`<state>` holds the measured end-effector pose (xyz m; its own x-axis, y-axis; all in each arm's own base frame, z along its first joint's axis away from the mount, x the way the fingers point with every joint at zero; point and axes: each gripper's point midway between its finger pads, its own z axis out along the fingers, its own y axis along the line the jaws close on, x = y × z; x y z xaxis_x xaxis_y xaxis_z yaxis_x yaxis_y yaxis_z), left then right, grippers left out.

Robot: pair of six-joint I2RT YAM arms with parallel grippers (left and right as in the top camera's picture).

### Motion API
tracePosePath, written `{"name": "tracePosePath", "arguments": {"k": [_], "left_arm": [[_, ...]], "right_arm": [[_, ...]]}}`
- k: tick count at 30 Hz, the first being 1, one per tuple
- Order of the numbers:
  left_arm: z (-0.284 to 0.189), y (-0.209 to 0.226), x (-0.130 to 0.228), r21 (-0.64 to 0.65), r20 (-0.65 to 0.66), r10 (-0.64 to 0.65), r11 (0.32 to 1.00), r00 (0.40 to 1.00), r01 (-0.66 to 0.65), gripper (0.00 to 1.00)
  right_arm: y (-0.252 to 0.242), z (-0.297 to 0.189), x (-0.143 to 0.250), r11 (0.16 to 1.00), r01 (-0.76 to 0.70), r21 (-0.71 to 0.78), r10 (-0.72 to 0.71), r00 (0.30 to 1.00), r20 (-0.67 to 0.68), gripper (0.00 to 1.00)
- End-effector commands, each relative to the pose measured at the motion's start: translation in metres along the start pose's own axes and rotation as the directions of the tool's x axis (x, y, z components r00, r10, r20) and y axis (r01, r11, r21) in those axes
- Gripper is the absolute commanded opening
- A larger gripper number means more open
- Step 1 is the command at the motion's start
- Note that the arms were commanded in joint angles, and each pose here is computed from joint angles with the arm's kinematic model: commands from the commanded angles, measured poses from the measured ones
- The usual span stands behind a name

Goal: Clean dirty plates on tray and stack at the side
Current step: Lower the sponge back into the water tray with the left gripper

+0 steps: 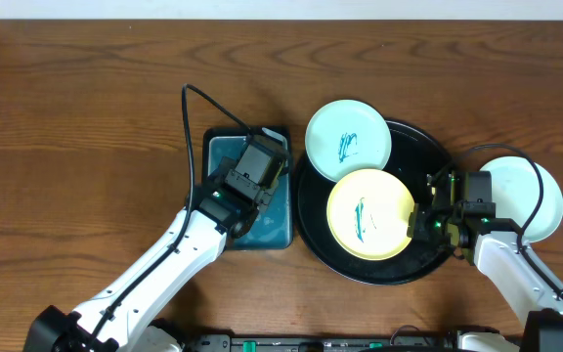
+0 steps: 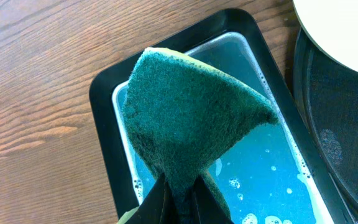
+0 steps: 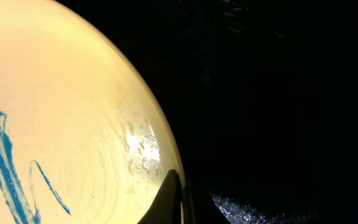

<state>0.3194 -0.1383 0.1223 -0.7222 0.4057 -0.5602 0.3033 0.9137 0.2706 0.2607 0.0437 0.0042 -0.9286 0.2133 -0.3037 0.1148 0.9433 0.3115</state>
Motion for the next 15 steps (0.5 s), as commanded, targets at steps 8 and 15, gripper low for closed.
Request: {"name": "tracePosePath", "arguments": {"k": [8, 15], "left_arm": [[-0.0031, 0.0054, -0.0083, -0.028, 0.025, -0.033, 0.999, 0.999, 0.034, 0.08], [-0.0030, 0.0055, -0.0083, -0.027, 0.026, -0.087, 0.996, 0.996, 0.088, 0.08]], "right_arm": [[-0.0017, 0.0022, 0.0070, 1.000, 0.025, 0.019, -0.025, 1.000, -0.013, 0.01], [-0.0017, 0.0022, 0.0070, 1.000, 0.025, 0.019, -0.024, 1.000, -0.013, 0.01]]}}
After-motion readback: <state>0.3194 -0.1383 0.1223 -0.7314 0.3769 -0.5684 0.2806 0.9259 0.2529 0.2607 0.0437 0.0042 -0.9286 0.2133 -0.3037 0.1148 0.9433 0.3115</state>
